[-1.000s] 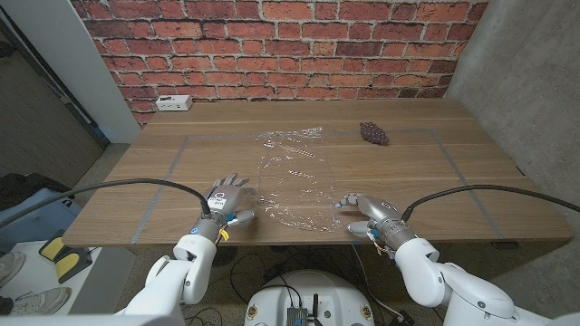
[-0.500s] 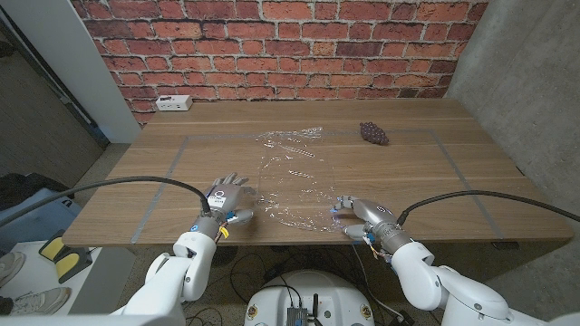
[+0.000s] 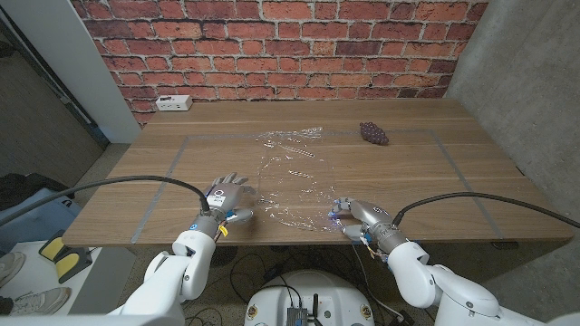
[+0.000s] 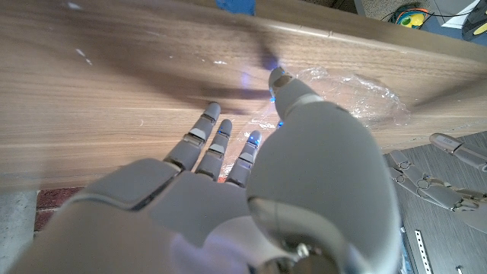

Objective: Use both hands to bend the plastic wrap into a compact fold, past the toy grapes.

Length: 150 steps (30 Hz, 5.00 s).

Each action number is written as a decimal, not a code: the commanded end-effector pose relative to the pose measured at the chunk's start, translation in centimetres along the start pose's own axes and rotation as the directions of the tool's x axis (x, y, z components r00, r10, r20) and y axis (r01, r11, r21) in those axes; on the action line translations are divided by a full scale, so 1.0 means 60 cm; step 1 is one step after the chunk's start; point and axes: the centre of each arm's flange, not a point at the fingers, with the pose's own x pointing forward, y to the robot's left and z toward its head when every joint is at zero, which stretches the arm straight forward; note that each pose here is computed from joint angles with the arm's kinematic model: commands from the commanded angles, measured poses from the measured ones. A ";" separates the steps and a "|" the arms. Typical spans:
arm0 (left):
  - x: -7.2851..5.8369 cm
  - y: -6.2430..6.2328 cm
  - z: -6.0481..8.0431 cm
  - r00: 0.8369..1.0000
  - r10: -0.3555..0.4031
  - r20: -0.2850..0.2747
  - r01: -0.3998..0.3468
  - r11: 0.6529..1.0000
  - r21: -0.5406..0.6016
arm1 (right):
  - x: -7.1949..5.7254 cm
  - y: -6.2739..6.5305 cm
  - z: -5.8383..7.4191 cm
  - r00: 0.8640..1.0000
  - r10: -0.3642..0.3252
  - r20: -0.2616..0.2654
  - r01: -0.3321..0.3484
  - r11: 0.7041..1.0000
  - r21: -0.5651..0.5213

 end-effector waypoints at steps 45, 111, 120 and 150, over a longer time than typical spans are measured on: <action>0.044 -0.013 0.014 0.995 -0.074 0.069 0.067 0.993 0.092 | 0.040 -0.021 0.001 0.970 -0.240 0.032 0.222 0.935 0.276; 0.010 0.056 0.015 0.979 0.186 0.078 -0.185 0.982 -0.023 | 0.002 -0.075 -0.039 0.853 -0.514 -0.087 0.512 0.793 0.330; -0.007 0.073 0.016 0.973 0.213 0.092 -0.207 0.976 -0.068 | -0.017 -0.085 -0.041 0.817 -0.571 -0.085 0.564 0.758 0.328; -0.055 0.114 0.037 0.941 0.260 0.216 -0.214 0.953 -0.212 | -0.087 -0.089 -0.036 0.737 -0.669 -0.096 0.660 0.682 0.314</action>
